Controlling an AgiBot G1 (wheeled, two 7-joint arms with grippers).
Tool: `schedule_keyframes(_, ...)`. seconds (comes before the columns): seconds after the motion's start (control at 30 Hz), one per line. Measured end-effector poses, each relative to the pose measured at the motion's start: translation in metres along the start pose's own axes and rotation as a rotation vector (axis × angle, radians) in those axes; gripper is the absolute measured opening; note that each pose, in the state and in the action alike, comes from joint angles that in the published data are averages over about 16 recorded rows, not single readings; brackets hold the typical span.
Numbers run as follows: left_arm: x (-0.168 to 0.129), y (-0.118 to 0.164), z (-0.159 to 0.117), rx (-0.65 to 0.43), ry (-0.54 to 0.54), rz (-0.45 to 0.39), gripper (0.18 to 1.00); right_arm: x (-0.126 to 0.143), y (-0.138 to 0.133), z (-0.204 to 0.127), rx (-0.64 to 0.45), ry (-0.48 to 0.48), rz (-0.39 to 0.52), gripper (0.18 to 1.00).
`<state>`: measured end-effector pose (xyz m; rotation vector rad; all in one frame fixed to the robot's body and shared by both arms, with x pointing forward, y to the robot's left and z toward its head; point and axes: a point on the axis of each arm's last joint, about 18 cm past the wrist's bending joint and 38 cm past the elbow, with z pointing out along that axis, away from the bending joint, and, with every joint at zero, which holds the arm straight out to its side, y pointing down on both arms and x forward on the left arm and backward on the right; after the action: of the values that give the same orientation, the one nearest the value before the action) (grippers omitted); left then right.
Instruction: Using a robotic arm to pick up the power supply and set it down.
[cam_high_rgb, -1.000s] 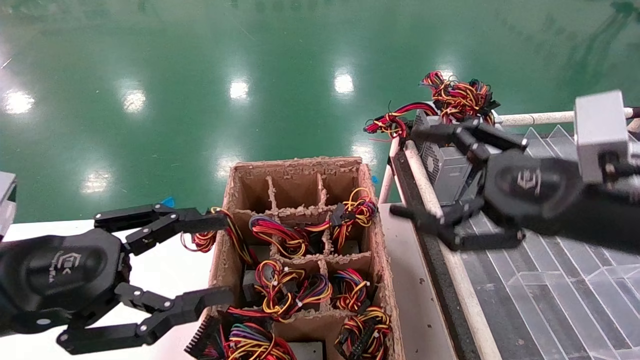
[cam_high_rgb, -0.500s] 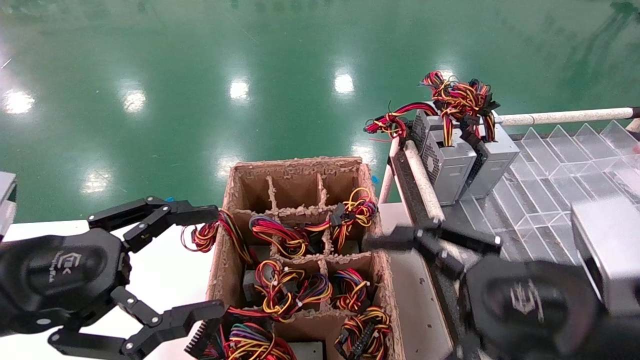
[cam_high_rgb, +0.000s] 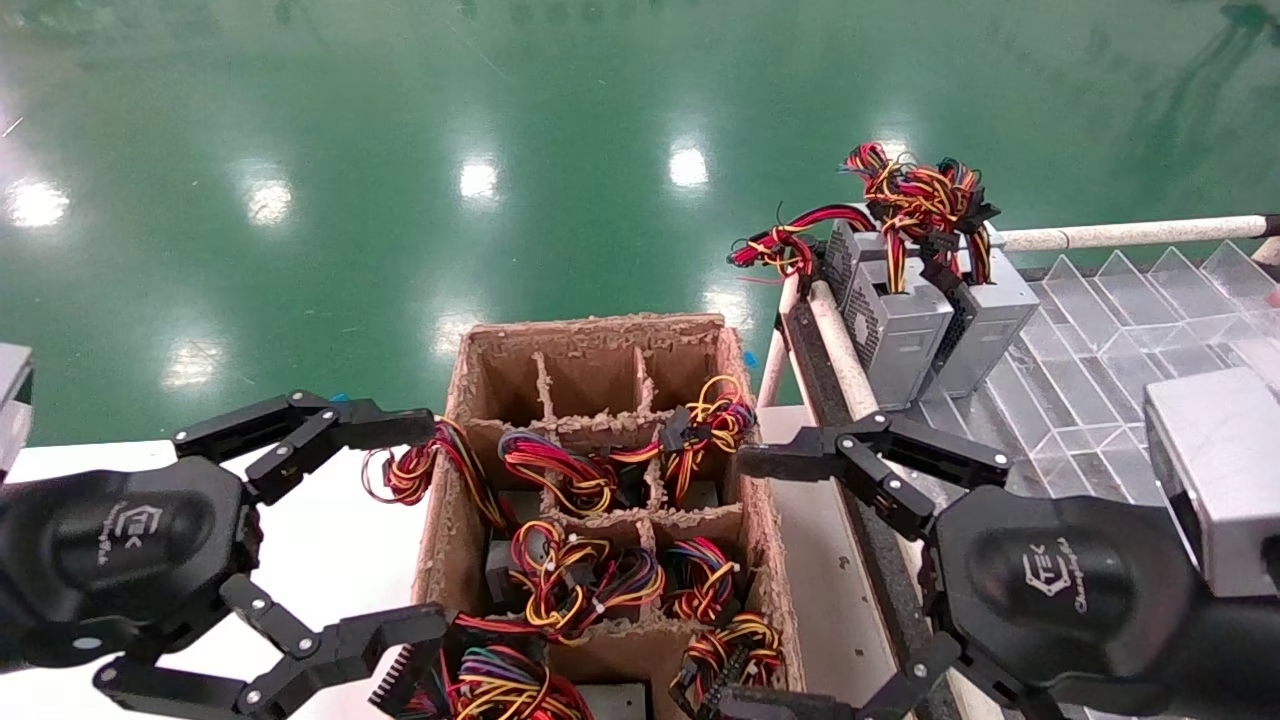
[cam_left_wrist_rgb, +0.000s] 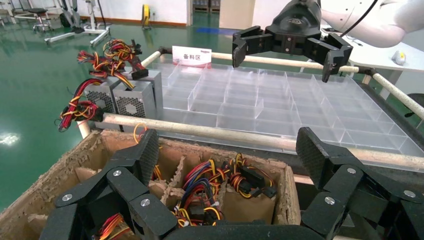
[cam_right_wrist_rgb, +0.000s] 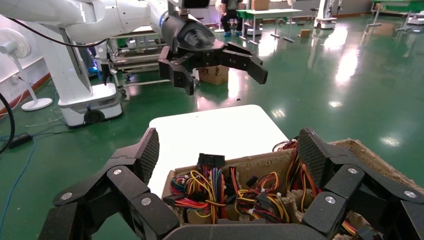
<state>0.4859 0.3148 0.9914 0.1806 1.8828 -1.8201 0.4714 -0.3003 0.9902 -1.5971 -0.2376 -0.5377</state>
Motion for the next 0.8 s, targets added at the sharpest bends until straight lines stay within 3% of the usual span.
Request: schedule_keyframes(0.8, 0.0000, 0.0000, 0.0000, 0.000, 0.000, 0.000, 1.001, 0.0047, 0.0002, -0.0012, -0.003, 0.014, -0.005, 1.000)
